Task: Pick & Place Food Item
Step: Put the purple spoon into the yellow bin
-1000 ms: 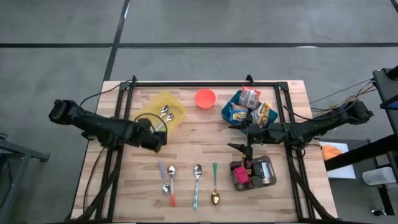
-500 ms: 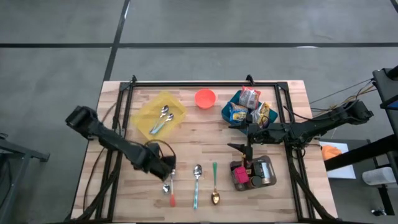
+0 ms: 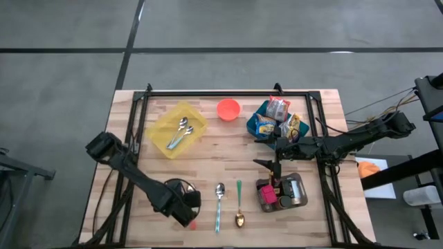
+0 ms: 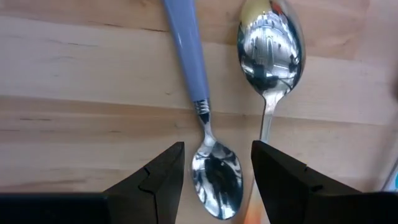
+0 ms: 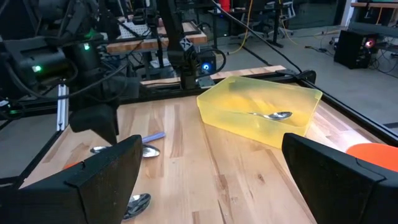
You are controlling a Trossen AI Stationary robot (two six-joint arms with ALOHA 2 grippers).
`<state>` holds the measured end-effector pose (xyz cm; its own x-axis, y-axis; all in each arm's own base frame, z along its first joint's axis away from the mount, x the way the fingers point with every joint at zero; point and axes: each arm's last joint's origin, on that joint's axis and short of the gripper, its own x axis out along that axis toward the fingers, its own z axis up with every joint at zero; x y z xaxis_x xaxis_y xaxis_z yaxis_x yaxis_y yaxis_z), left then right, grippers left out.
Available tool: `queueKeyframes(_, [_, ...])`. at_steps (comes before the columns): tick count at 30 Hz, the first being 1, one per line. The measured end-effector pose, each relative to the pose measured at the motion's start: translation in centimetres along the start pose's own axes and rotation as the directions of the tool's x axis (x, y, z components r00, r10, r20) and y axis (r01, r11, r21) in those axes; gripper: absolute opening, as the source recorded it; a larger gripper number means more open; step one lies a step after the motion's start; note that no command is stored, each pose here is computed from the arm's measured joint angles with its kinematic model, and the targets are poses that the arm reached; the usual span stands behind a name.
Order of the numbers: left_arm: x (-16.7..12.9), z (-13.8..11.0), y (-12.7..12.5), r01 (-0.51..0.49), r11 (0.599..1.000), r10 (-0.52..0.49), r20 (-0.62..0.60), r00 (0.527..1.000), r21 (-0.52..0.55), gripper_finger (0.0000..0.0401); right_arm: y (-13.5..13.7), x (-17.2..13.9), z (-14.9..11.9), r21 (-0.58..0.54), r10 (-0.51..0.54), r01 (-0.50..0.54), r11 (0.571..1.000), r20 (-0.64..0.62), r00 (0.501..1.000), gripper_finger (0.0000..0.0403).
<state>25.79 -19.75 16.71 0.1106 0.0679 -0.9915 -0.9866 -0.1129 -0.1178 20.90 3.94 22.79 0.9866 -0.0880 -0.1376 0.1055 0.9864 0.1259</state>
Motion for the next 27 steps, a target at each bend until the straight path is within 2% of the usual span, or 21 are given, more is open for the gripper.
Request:
queueKeyframes(11, [1.3,0.3,0.6,-0.011,1.0,0.011,-0.004,1.0,-0.019,0.0187,0.0,0.0,0.0,0.0,0.0,0.0,1.0,0.0,1.0,0.0381])
queueKeyframes(21, [3.2,0.6,1.2,0.028,0.999,-0.03,-0.039,0.999,-0.04,0.0186,0.0,0.0,0.0,0.0,0.0,0.0,1.0,0.0,1.0,0.0381])
queueKeyframes(24, [3.2,0.7,1.3,0.025,0.999,-0.026,-0.04,0.999,-0.04,0.0172,0.0,0.0,0.0,0.0,0.0,0.0,1.0,0.0,1.0,0.0381])
queueKeyframes(27, [3.2,0.7,1.3,0.02,0.999,-0.021,-0.038,0.999,-0.04,0.0141,0.0,0.0,0.0,0.0,0.0,0.0,1.0,0.0,1.0,0.0381])
